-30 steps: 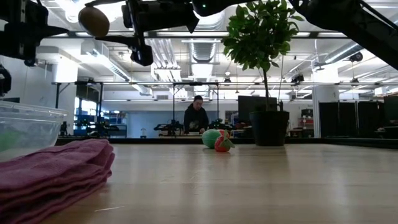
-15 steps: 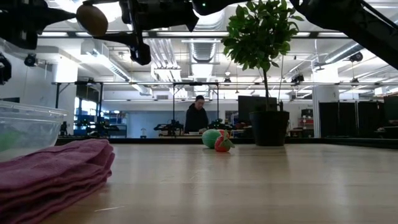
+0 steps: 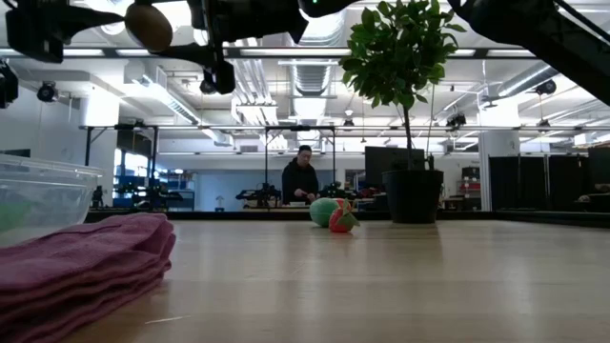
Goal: Pick and placing Produce into tupperware
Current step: Put the brown kiwi into the transparent container
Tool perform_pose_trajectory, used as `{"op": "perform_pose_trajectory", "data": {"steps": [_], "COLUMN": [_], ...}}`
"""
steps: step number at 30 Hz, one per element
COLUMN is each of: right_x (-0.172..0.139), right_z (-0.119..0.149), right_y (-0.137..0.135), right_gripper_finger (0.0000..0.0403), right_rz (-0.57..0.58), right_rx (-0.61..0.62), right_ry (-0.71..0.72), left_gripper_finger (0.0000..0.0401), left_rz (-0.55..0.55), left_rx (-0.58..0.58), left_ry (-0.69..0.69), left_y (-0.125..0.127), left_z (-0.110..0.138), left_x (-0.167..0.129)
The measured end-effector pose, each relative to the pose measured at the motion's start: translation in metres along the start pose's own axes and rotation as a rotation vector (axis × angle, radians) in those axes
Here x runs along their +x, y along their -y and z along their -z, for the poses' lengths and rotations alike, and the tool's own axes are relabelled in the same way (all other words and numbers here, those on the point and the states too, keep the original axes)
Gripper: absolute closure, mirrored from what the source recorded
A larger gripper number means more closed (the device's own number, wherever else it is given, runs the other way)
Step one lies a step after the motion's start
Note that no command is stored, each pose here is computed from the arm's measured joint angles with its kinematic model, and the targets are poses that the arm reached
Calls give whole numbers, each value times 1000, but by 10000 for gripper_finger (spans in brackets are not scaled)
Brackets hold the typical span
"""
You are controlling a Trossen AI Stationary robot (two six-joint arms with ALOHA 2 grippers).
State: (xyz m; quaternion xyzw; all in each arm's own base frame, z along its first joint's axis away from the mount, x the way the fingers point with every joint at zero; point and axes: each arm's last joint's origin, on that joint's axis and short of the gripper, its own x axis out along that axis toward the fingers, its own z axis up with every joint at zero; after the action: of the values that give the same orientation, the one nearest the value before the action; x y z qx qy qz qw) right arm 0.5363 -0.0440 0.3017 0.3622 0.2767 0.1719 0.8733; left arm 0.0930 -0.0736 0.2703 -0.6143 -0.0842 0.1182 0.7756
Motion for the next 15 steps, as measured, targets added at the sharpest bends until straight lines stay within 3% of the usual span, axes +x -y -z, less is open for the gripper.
{"op": "perform_pose_trajectory", "data": {"steps": [6, 15], "right_x": [-8, -22], "right_z": [-4, -11], "right_y": [-6, -23], "right_gripper_finger": [161, 161], "right_rz": [3, 77], "right_rx": [-55, -253], "right_ry": [16, 87], "left_gripper_finger": [34, 33], "left_rz": [9, 78], "left_rx": [58, -135], "left_ry": [-3, -34], "left_y": [5, 16], "left_z": [-1, 0], "left_x": [0, 1]}}
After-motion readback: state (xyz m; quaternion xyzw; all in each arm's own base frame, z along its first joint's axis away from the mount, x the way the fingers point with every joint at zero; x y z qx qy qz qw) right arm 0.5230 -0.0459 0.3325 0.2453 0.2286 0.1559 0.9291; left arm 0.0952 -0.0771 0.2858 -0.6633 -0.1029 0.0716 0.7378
